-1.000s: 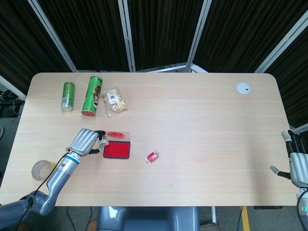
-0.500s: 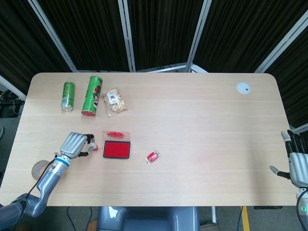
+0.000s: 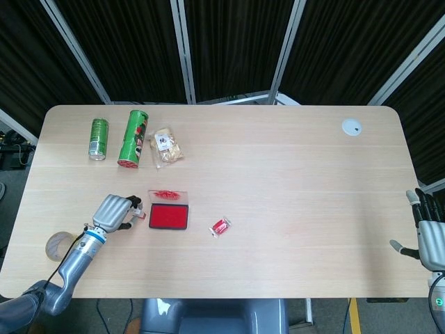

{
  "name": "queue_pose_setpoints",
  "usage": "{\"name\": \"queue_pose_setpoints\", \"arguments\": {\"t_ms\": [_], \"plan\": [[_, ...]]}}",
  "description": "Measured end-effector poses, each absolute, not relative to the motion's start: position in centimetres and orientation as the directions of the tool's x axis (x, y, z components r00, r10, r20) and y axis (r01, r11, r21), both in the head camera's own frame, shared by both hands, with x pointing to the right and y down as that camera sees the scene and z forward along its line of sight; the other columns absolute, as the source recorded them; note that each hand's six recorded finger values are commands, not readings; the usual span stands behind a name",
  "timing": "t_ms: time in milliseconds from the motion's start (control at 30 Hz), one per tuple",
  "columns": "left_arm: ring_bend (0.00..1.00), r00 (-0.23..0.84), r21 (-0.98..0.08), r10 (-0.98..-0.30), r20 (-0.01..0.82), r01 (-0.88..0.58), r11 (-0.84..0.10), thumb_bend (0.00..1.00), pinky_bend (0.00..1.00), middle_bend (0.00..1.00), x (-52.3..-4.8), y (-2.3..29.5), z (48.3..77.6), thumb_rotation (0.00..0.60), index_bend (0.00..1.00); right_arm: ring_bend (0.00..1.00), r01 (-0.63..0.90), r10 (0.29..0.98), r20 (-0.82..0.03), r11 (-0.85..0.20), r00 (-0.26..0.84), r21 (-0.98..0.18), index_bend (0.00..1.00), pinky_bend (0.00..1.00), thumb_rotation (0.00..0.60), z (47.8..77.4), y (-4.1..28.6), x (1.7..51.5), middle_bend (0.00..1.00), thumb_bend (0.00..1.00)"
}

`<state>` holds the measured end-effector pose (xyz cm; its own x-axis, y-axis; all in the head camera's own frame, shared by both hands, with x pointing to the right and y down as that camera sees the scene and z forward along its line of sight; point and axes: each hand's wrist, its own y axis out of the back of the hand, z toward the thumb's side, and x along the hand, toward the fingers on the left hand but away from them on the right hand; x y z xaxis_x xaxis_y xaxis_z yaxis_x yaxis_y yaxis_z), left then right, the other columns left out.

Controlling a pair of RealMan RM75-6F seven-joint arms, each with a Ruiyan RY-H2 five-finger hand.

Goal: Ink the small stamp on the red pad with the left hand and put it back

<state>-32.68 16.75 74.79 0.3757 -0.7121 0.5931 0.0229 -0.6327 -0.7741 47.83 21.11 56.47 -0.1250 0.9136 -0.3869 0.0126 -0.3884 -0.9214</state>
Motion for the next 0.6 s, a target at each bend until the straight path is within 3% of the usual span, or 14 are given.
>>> {"name": "queue_pose_setpoints", "arguments": {"t_ms": [200,500,600], "plan": [[0.86,0.378,-0.778,-0.716,0.587,0.018,-0.628,0.26,0.99,0.32,-32.8,16.7,74.3,0.600,0.35,0.00,0.014,0.915,-0.385,-0.386,-0.125,-0.922,0.00,0.00,0.600,56.4,21.1,47.8,0.00,0.00],[0.85,0.381,-0.818,-0.760,0.527,-0.016,-0.576,0.25,0.98,0.29,-34.0,16.0,71.8,0.600,0.34,0.00,0.024,0.917,-0.383,-0.383,-0.113,-0.924,0.00,0.00,0.600,56.2,21.1,47.5,0.00,0.00],[0.81,0.376,-0.847,-0.795,0.476,-0.046,-0.529,0.18,0.94,0.27,-34.9,15.5,70.0,0.600,0.33,0.00,0.032,0.920,-0.378,-0.377,-0.103,-0.926,0.00,0.00,0.600,55.9,21.2,47.2,0.00,0.00]]}}
